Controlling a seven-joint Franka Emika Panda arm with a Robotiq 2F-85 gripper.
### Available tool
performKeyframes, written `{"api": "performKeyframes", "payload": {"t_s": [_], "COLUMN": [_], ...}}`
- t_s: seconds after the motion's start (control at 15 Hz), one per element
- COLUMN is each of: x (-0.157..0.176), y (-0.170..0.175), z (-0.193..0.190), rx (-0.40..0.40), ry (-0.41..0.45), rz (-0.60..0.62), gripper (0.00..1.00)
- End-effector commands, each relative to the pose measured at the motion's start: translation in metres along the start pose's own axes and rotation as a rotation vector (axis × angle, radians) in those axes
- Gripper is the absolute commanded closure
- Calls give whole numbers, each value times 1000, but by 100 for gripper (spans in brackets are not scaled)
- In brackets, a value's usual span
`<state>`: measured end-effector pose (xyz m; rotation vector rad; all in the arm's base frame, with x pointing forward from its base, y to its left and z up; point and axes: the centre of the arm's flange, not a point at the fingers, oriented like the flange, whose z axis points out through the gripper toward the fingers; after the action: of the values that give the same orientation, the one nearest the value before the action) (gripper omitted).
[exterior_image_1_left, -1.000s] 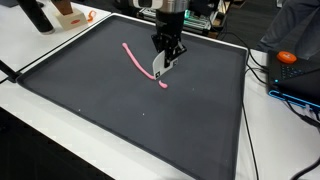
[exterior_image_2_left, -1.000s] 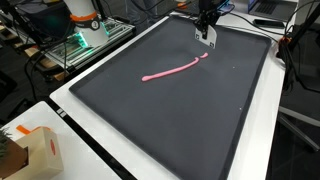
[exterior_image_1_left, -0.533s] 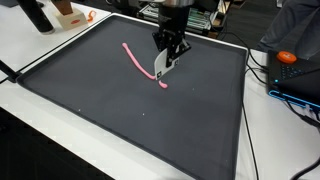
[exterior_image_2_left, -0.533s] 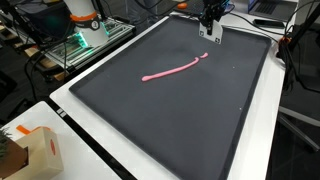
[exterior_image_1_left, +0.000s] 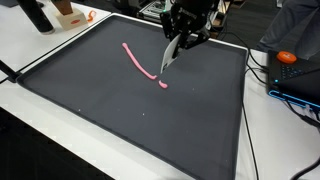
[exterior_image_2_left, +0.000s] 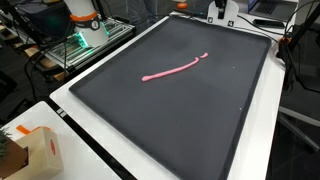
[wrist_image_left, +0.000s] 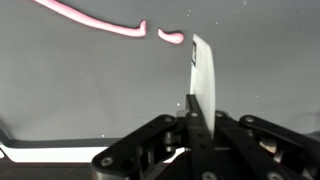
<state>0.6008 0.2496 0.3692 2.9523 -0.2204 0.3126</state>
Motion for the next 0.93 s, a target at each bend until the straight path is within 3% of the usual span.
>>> {"api": "performKeyframes", "payload": {"t_s": [0.0, 0.87], "x": [19, 32], "y": [-31, -67], "z": [-1, 32], "rx": [-69, -119], "ry": [-11, -51], "rz": [-95, -239], "gripper": [99, 99]}}
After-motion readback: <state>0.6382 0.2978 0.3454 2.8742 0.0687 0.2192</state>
